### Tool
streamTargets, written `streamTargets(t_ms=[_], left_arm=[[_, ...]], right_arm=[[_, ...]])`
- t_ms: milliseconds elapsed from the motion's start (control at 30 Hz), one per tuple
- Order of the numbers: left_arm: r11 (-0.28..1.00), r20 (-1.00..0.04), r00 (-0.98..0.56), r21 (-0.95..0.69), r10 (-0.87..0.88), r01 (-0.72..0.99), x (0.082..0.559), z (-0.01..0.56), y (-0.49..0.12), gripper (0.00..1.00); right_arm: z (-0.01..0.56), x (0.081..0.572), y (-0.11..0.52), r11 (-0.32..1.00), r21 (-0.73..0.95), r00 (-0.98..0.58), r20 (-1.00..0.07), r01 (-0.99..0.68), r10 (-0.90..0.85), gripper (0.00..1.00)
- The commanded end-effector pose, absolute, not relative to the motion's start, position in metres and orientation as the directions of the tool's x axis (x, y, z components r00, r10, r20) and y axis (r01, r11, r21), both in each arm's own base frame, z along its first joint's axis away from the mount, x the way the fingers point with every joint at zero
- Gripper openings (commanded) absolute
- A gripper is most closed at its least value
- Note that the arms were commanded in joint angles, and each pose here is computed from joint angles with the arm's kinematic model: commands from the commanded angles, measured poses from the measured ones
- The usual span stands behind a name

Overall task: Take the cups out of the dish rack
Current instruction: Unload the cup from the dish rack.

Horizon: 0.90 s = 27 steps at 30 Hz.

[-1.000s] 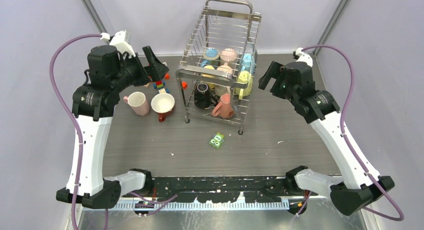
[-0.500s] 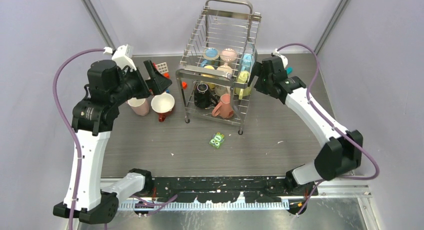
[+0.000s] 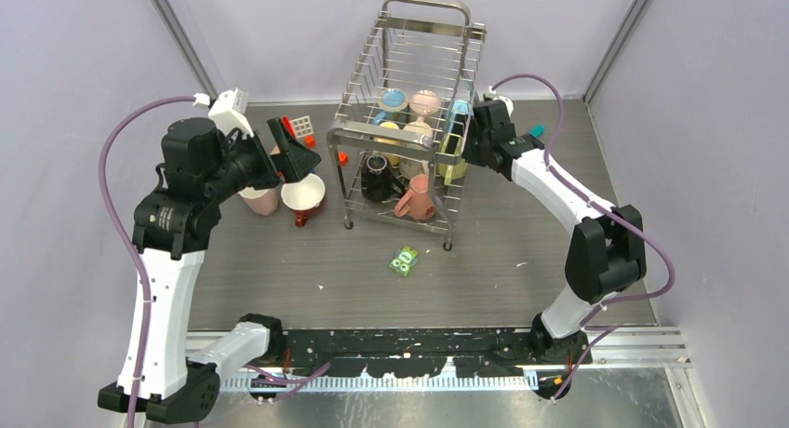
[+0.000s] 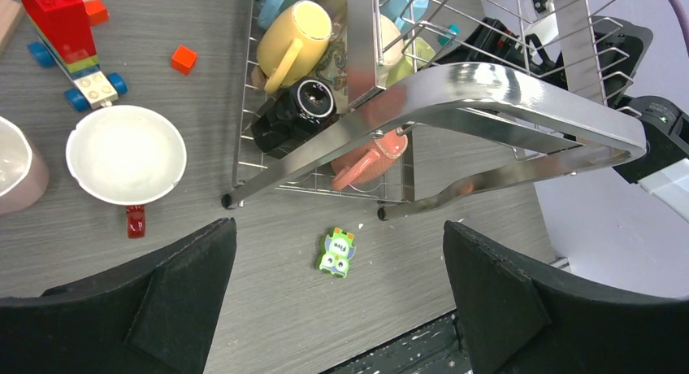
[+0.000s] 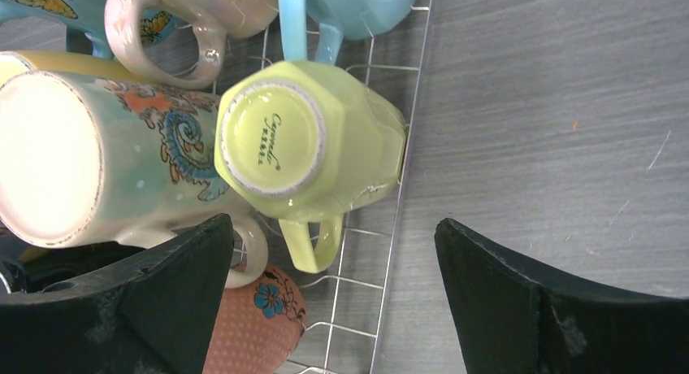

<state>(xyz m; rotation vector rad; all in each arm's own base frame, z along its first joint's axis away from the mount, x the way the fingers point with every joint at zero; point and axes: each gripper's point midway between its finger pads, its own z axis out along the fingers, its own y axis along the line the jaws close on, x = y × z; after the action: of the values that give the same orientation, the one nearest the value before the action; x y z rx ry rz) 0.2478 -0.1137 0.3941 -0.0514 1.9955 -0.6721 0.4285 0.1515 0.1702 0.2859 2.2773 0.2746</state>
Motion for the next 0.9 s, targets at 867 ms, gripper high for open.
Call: streamTargets(t_ms=[867], left_arm=[[0.832,-0.789,-0.527,-0.496,-0.314,0.246,0.243,0.392,-0.117,1.00]], right_arm=[[0.164,0.483,0.181,0.961,0.231,-0.524,-0.843,-0.149,0.122,1.00]])
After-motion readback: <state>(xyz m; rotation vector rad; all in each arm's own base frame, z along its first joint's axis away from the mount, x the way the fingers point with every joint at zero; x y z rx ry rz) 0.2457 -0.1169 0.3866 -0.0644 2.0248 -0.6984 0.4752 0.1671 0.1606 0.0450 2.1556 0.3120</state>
